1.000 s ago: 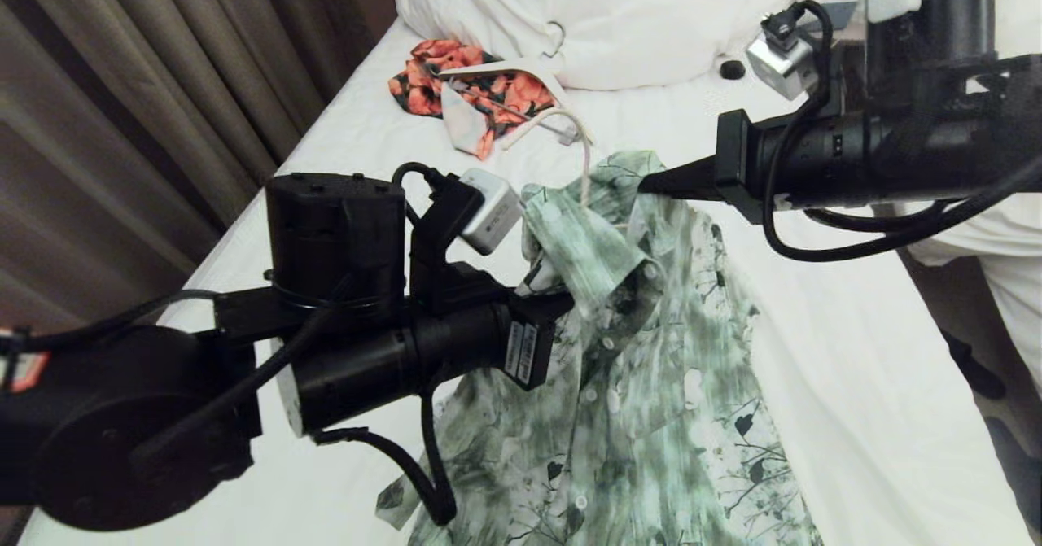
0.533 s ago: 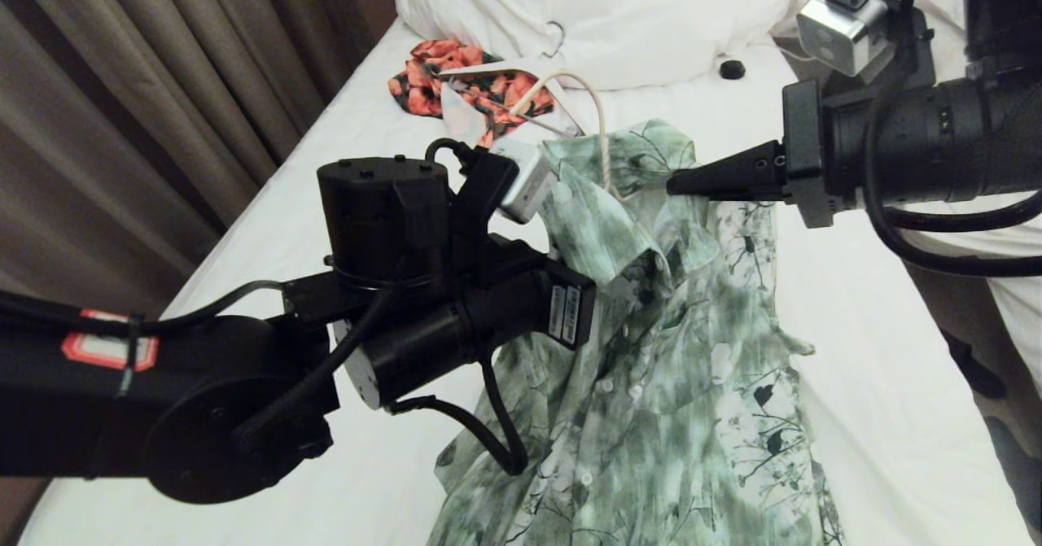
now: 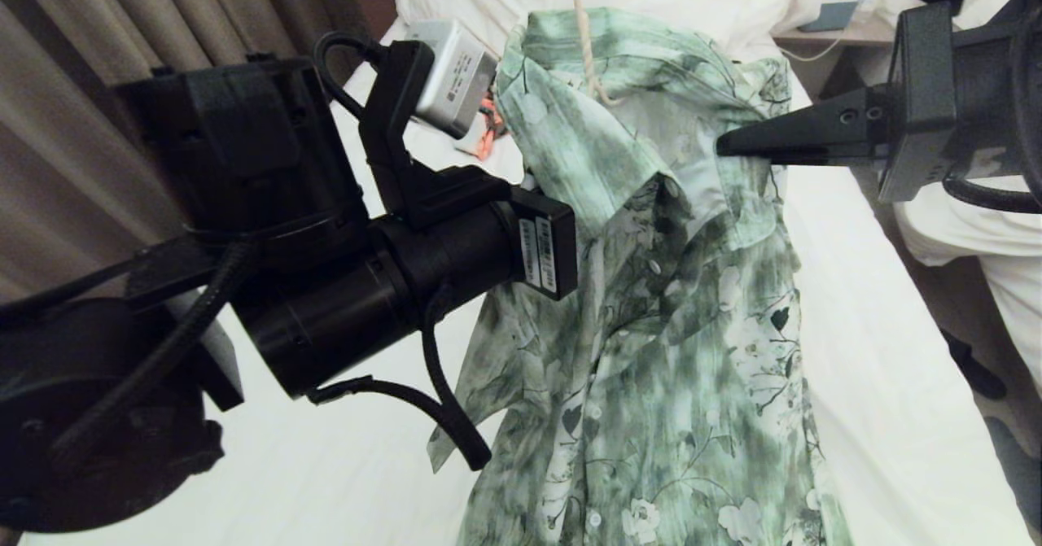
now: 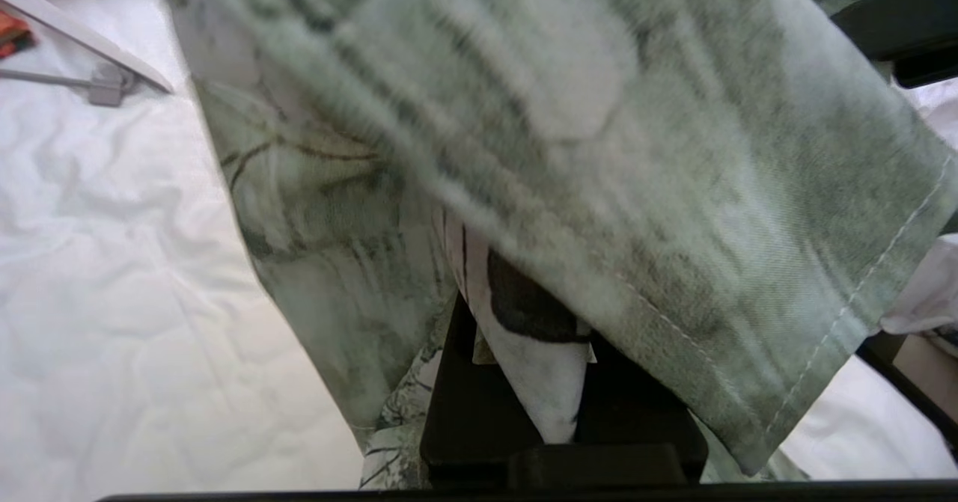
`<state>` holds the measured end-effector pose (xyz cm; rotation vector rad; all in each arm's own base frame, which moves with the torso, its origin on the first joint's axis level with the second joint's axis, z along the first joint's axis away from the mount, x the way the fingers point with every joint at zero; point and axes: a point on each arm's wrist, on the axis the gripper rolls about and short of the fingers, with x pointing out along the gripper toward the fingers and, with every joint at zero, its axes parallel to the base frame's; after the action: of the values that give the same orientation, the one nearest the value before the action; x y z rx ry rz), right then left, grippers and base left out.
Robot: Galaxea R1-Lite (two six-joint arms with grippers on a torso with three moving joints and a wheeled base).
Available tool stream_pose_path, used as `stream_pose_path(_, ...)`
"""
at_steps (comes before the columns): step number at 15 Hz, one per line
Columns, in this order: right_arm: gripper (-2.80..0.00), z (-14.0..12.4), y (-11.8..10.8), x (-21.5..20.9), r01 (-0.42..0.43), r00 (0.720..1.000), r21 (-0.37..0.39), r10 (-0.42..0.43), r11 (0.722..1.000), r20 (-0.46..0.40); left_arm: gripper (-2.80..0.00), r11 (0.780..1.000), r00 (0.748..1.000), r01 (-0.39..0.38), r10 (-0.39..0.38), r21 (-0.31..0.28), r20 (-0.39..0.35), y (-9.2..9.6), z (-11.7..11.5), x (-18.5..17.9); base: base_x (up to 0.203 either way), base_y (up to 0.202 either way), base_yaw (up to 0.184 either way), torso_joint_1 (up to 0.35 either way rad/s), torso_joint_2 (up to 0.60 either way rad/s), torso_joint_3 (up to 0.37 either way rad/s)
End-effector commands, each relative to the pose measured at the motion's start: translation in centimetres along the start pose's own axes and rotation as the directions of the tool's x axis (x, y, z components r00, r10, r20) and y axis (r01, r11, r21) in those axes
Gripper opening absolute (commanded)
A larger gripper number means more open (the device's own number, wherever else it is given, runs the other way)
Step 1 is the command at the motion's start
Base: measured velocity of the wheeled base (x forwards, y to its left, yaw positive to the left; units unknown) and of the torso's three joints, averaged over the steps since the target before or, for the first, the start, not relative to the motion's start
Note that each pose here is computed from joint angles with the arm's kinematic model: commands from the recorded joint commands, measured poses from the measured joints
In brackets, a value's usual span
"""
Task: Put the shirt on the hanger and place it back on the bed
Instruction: Hook the other side of the shirt onto the hanger, then take the clothes hanger out of the clothes
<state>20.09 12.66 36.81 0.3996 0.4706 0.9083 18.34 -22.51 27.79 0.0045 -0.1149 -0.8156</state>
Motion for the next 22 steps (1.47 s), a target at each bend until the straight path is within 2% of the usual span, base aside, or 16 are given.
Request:
stream_pose_path(1,-2.80,0.0,0.5,-0.7,-0.009,1.000,-0.006,0.009,1.000,0.012,-2.80,1.000,0.999,0.001,-0.001,-0.003,0.040,-0.2,1.2,-1.2,0.000,0.000,0.000,0.000,0.00,0.000)
stream_pose_path(2,-2.80,0.0,0.7,-0.8,-0.013,1.000,-0.009,0.013,1.000,0.016,-2.80,1.000,0.999,0.008,-0.008,-0.004,0.050,-0.5,1.5,-1.5,0.000,0.000,0.000,0.000,0.00,0.000)
stream_pose_path(3,0.00,0.0,1.0,-1.1,-0.020,1.000,-0.015,0.020,1.000,0.021,-2.80,1.000,0.998,0.018,-0.018,-0.004,0.063,-0.7,1.9,-1.7,0.000,0.000,0.000,0.000,0.00,0.000)
stream_pose_path(7,0.00,0.1,1.9,-2.2,-0.041,0.998,-0.030,0.042,0.999,0.040,-2.80,0.998,0.993,0.057,-0.055,-0.012,0.107,-1.6,3.2,-3.0,0.000,0.000,0.000,0.000,0.00,0.000)
stream_pose_path(12,0.00,-0.2,3.2,-5.1,-0.052,0.996,-0.047,0.055,0.998,0.072,-2.80,0.998,0.991,0.063,-0.062,-0.012,0.116,-1.7,3.5,-3.3,0.000,0.000,0.000,0.000,0.00,0.000)
stream_pose_path(16,0.00,0.6,3.4,-7.3,-0.007,0.990,-0.054,0.014,0.999,0.142,-2.80,0.998,0.992,0.064,-0.062,-0.012,0.113,-1.7,3.4,-3.3,0.000,0.000,0.000,0.000,0.00,0.000)
stream_pose_path(17,-2.80,1.2,3.7,-7.7,-0.011,0.986,-0.067,0.022,0.998,0.167,-2.80,0.998,0.992,0.065,-0.064,-0.012,0.110,-1.8,3.3,-3.1,0.000,0.000,0.000,0.000,0.00,0.000)
stream_pose_path(20,-2.80,3.9,5.3,-8.2,-0.032,0.973,-0.100,0.054,0.995,0.224,-2.80,0.998,0.994,0.066,-0.065,-0.012,0.086,-2.6,2.7,-1.9,0.000,0.000,0.000,0.000,0.00,0.000)
stream_pose_path(22,-2.80,4.9,5.6,-7.0,-0.046,0.976,-0.098,0.066,0.994,0.208,-2.80,0.998,0.995,0.068,-0.068,-0.012,0.067,-3.2,2.2,-0.9,0.000,0.000,0.000,0.000,0.00,0.000)
